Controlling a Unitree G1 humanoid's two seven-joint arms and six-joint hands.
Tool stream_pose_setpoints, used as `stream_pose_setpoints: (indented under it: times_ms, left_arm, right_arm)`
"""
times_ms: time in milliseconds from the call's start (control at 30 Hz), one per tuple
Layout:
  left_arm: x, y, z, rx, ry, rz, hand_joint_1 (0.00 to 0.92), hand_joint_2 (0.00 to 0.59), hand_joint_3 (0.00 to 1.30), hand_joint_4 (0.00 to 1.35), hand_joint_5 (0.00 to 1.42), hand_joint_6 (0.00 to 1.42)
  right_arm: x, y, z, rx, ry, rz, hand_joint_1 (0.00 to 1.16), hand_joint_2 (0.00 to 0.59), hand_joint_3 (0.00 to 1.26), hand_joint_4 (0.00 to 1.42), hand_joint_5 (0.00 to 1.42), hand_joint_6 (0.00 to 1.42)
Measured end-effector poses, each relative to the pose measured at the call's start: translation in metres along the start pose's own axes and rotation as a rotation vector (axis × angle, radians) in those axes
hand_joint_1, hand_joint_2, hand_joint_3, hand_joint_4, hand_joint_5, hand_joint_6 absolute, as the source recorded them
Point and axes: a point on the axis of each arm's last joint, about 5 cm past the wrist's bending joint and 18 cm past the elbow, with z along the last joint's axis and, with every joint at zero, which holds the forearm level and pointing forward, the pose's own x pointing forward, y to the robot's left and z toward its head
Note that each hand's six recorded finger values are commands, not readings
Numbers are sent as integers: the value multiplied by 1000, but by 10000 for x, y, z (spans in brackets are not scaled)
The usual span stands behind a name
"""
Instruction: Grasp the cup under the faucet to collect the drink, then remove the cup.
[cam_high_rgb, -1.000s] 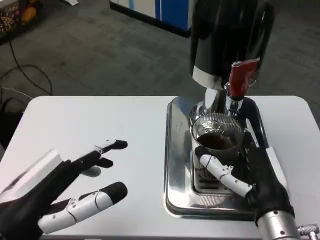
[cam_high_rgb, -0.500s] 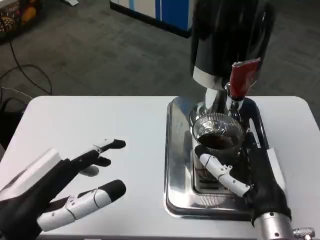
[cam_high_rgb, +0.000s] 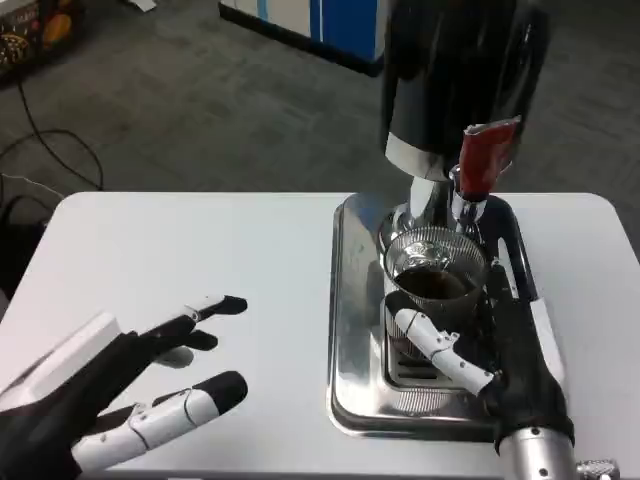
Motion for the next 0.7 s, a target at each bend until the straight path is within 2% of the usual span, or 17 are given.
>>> stream_pose_setpoints:
  times_ms: [400, 700]
  left_arm:
    - [-2, 17, -13, -9, 8, -7, 0, 98, 163, 67, 197, 255]
    - [-14, 26, -24, -8, 18, -13, 0, 95, 163, 64, 197, 255]
  right_arm:
    - [11, 84, -5, -31, -5, -25, 727, 191, 0, 142, 305, 206]
    - [16, 146, -16, -57, -9, -49, 749, 187, 90, 244, 394, 270]
